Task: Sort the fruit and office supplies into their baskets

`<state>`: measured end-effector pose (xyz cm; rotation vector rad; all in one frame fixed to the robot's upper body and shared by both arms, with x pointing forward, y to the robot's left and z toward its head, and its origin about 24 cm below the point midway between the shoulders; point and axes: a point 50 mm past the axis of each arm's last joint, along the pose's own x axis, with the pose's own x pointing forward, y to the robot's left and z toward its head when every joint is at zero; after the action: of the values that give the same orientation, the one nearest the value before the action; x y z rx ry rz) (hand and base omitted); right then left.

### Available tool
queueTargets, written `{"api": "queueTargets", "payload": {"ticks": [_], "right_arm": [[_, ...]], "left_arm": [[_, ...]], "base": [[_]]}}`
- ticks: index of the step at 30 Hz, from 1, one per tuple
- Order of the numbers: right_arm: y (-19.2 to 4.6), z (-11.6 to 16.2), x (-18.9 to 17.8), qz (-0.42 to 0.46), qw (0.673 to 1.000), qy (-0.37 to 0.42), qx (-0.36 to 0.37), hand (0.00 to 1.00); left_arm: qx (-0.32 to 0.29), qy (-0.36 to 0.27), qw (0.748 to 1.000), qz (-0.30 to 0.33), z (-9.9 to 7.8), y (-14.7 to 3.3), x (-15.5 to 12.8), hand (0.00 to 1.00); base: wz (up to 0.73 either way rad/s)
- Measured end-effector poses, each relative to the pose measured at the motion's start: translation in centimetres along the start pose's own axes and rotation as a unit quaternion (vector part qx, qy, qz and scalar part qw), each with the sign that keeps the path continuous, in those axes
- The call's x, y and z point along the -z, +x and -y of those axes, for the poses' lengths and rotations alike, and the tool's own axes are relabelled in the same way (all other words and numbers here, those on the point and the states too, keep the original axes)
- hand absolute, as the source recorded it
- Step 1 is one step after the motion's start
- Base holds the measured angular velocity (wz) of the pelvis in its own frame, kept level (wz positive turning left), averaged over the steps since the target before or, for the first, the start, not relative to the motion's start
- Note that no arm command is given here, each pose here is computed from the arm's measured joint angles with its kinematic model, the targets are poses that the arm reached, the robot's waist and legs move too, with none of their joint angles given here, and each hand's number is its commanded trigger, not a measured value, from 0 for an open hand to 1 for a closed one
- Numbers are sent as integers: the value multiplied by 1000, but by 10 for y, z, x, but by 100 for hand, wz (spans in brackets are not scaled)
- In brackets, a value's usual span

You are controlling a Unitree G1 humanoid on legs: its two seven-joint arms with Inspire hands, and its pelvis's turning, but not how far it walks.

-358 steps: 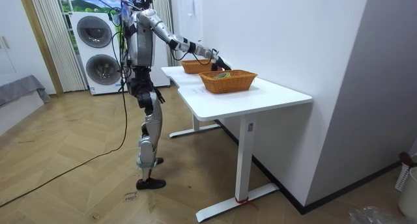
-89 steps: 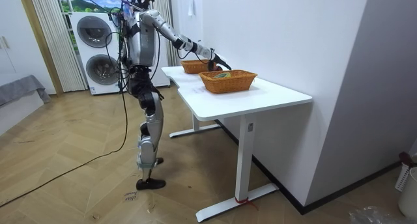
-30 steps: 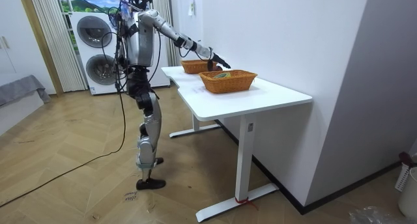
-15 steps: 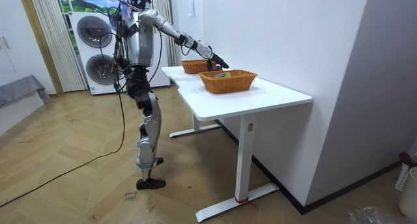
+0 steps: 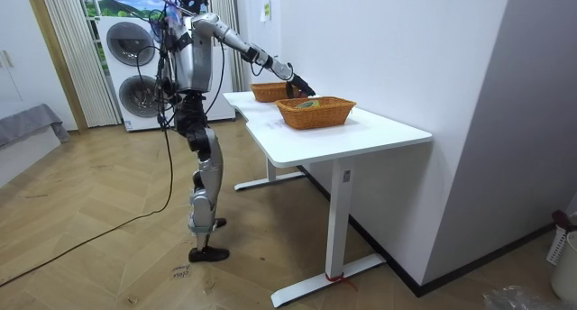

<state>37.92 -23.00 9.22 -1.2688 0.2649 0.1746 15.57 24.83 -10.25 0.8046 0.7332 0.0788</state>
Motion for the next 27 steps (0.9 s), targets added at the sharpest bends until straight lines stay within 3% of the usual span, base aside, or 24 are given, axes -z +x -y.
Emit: {"api": "queueTargets", "payload": {"ticks": [27], "right_arm": [[-2, 5, 9, -11, 1000, -3, -7, 0]], "left_arm": [[-8, 3, 1000, 15, -7, 4, -6, 0]], "base": [[1]]}}
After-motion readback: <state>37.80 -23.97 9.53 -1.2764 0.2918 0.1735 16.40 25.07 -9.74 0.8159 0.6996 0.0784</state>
